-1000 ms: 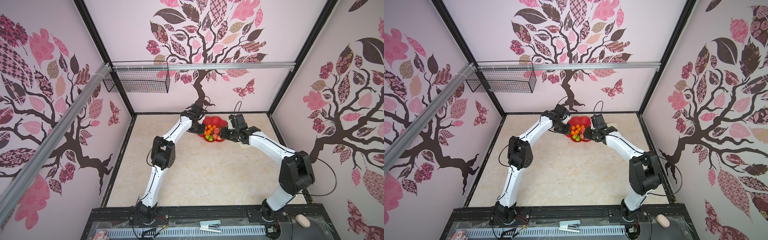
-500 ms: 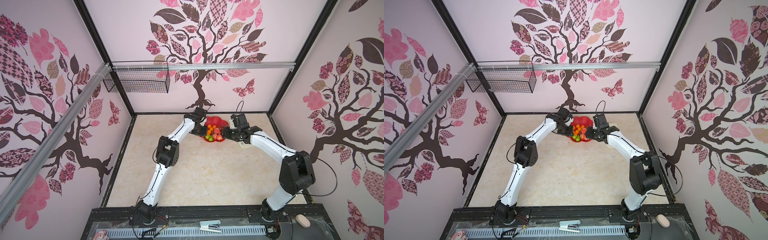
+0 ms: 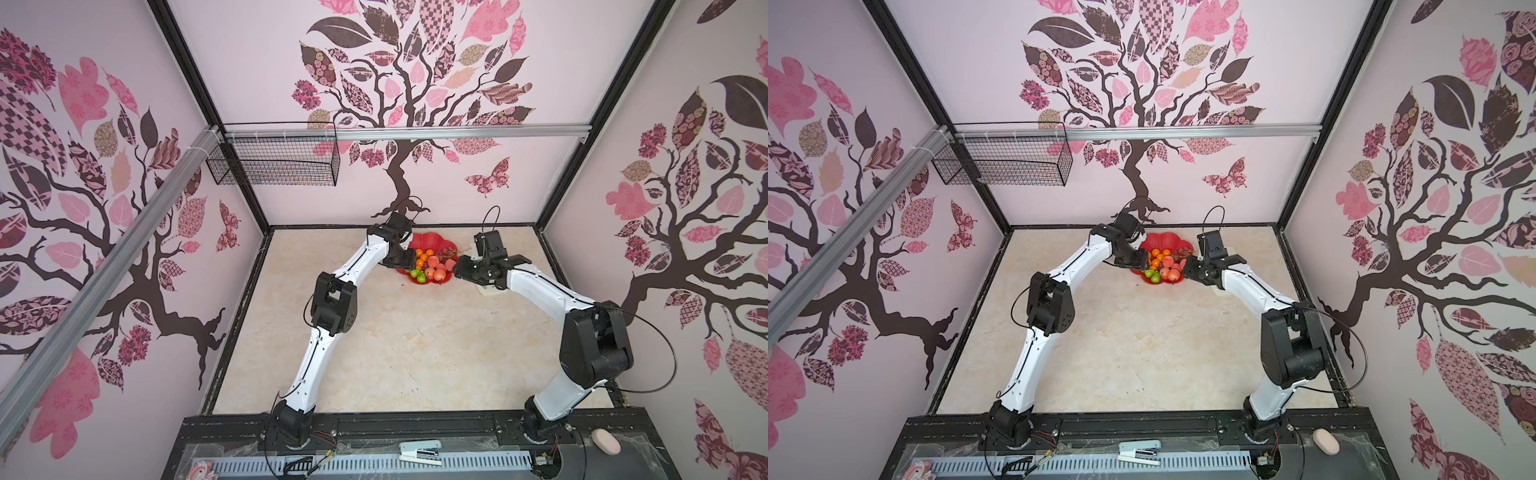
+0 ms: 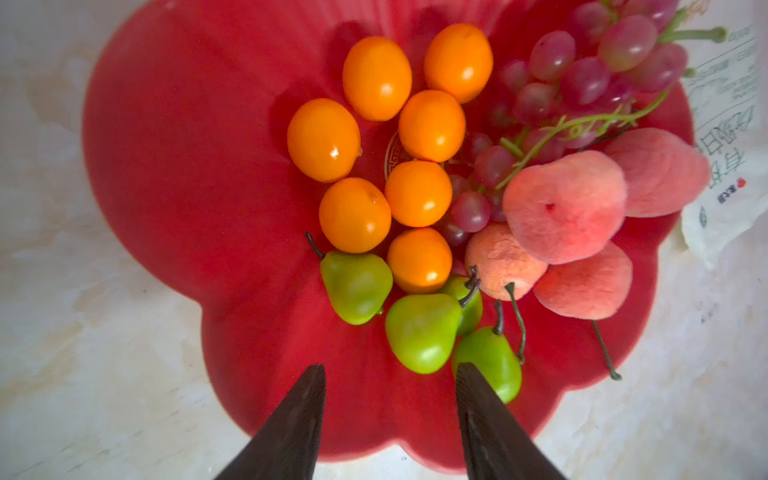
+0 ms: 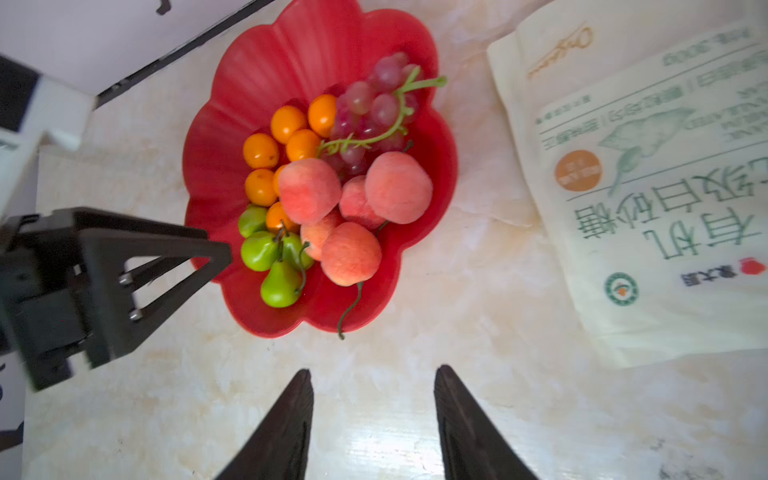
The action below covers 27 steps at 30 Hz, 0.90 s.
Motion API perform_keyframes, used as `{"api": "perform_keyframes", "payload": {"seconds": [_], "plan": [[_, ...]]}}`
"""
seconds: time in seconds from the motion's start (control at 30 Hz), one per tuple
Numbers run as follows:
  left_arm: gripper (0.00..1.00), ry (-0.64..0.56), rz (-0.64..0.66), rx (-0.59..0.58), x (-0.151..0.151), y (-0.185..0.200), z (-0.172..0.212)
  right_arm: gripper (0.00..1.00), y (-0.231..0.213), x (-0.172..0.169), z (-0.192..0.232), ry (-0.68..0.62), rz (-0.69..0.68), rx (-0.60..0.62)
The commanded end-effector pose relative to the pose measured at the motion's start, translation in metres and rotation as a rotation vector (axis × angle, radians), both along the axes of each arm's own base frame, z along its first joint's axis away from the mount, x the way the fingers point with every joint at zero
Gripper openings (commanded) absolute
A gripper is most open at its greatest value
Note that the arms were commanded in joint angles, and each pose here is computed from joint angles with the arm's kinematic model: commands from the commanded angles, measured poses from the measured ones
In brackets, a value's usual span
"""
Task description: Place and organize the fake fruits in the fruit bowl
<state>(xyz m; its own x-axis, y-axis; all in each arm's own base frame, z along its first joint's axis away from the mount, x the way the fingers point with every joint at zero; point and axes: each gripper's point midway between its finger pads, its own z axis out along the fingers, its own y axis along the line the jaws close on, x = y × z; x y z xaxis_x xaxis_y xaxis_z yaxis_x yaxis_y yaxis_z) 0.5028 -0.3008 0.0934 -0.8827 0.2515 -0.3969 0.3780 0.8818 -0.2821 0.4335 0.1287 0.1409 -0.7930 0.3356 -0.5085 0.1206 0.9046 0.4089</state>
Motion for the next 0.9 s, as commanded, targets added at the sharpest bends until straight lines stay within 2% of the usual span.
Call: {"api": "perform_keyframes", "payload": {"seconds": [0.0,0.2,0.4,0.87], "plan": [[0.56,-0.139,-0.02,-0.101,-0.002,-0.008,0.073,0.5,-0.019,0.017,0.013,-0.038,-0.084,0.062],[0.57,-0.219,-0.047,-0.303,-0.022,-0.022,0.119,0.44,-0.03,0.041,-0.009,0.015,-0.117,0.131],[0.59,-0.235,-0.044,-0.44,-0.043,-0.028,0.136,0.41,-0.031,0.06,-0.026,0.059,-0.111,0.114],[0.6,-0.21,-0.04,-0.436,-0.059,-0.028,0.125,0.39,-0.028,0.079,-0.067,0.183,-0.083,0.09]]}}
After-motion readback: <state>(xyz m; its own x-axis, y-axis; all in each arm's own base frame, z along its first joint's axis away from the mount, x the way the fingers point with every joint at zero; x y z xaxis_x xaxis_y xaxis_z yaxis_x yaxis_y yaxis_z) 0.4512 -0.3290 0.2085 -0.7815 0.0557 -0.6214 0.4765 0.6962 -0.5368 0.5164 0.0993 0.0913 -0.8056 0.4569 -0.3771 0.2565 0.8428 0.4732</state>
